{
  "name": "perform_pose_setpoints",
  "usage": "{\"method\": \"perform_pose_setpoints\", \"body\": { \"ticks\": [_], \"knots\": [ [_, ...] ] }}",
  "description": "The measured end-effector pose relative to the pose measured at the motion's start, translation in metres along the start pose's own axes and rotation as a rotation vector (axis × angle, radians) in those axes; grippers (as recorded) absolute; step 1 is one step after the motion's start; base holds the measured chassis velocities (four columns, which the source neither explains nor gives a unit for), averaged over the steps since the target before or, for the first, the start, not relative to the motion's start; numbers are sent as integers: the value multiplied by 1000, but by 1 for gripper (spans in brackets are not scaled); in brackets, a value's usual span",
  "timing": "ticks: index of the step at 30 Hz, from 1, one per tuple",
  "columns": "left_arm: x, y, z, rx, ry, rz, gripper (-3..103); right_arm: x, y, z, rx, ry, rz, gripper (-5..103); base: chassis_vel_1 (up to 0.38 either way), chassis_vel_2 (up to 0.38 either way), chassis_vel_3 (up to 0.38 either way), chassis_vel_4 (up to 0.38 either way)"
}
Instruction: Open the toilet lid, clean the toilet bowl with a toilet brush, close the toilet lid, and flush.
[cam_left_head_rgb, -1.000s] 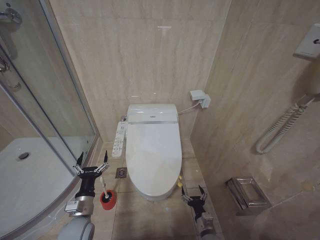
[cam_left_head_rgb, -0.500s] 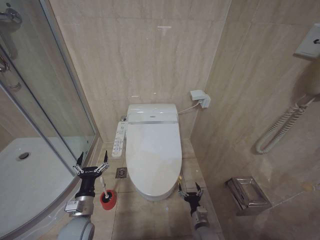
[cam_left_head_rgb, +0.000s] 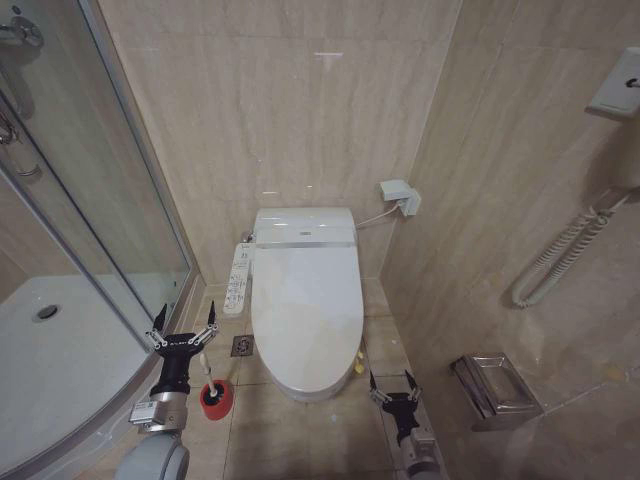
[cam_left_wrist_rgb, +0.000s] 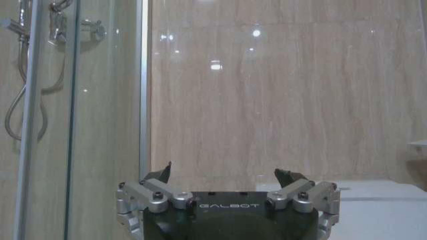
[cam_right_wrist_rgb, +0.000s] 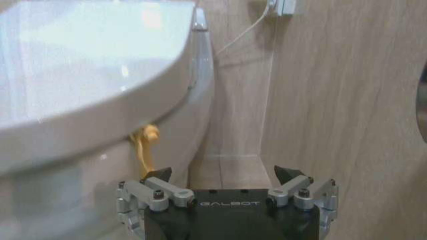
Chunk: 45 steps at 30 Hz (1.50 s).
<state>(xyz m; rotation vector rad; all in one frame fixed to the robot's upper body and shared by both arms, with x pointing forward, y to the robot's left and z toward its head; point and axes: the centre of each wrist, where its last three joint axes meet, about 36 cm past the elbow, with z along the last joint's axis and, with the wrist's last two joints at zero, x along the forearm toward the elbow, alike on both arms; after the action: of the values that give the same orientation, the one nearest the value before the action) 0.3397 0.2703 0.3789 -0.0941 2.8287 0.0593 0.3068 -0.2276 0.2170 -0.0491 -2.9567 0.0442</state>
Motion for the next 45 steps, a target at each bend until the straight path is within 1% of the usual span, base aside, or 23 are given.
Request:
{"method": "perform_pose_setpoints", "body": {
  "ticks": [2,7,22,33,45],
  "knots": [
    [0,0,0,0,0,0,100,-1,7,-3,-11,-7,-7,100,0,0,0,0],
    [0,0,0,0,0,0,100,0,17,-2,-14,-2,-29,100,0,0,0,0],
    [0,0,0,0,0,0,100,7,33,9,3,18,-69,100,0,0,0,0],
    [0,0,0,0,0,0,100,-13,32,19,-4,30,-42,100,0,0,0,0],
    [0,0,0,0,0,0,100,-34,36,27,-29,31,-13,100,0,0,0,0]
  ]
}}
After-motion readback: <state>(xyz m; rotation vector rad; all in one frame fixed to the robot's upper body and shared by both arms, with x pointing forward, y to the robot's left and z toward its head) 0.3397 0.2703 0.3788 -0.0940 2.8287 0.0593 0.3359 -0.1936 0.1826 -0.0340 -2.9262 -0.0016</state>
